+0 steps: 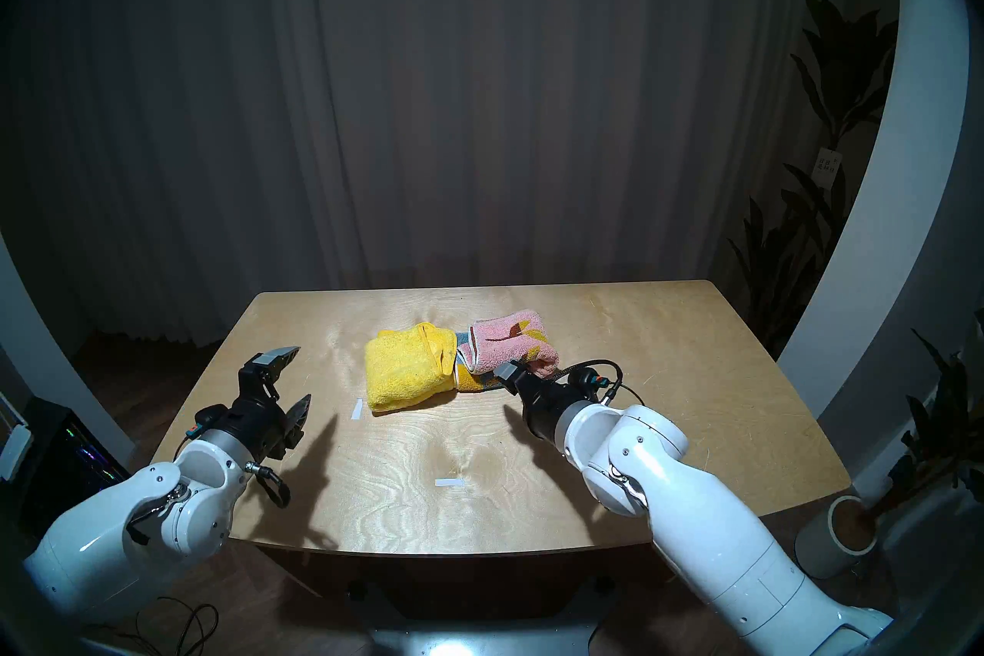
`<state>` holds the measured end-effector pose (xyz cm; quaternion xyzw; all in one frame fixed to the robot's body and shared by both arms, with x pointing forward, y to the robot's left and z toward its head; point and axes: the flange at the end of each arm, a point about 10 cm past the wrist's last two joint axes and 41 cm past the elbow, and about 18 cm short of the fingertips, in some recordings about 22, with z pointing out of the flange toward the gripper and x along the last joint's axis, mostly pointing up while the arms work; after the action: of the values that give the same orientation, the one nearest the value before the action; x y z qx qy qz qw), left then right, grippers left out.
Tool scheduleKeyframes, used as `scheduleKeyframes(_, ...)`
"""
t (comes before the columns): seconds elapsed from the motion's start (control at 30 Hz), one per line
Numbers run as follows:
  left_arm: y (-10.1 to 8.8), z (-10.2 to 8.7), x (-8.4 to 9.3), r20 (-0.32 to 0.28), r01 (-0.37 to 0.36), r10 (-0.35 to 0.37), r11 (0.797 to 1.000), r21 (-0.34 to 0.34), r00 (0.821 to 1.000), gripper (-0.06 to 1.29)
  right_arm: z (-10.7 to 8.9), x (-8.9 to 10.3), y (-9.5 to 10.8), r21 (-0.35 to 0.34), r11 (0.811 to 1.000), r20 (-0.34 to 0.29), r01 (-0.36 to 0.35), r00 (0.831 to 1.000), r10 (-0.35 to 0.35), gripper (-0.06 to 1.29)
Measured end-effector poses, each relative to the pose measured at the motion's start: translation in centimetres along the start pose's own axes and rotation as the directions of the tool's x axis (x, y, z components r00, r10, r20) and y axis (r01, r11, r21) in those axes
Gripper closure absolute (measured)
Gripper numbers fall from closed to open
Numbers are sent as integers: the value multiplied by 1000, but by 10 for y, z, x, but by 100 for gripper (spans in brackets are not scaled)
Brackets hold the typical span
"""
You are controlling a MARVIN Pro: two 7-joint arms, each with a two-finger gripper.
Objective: Fold each towel twice and stack them on table
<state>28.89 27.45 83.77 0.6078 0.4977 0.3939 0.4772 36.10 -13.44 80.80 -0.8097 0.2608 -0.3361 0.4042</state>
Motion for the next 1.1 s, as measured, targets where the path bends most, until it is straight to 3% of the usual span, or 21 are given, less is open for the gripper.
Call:
scheduleKeyframes(0.33,-19,-11,11,87,-62,64,998,-30,994,0,26,-16,-19,30,998,65,-64,996,61,0)
scheduleKeyframes(0.57,-35,-13,19,174,-84,96,994,-73,980,0,40,-22,-31,48,994,96,-95,991,90,0)
scheduleKeyframes(0.73,-51,-13,18,257,-95,110,993,-73,960,0,52,-26,-35,39,993,113,-111,988,106,0)
scheduleKeyframes(1.0,-67,-5,19,395,-115,119,993,-33,911,0,71,-26,-38,4,991,124,-134,983,133,0)
scheduleKeyframes(1.1,-71,0,24,413,-130,123,991,-11,902,0,74,-24,-41,-6,989,121,-149,981,149,0)
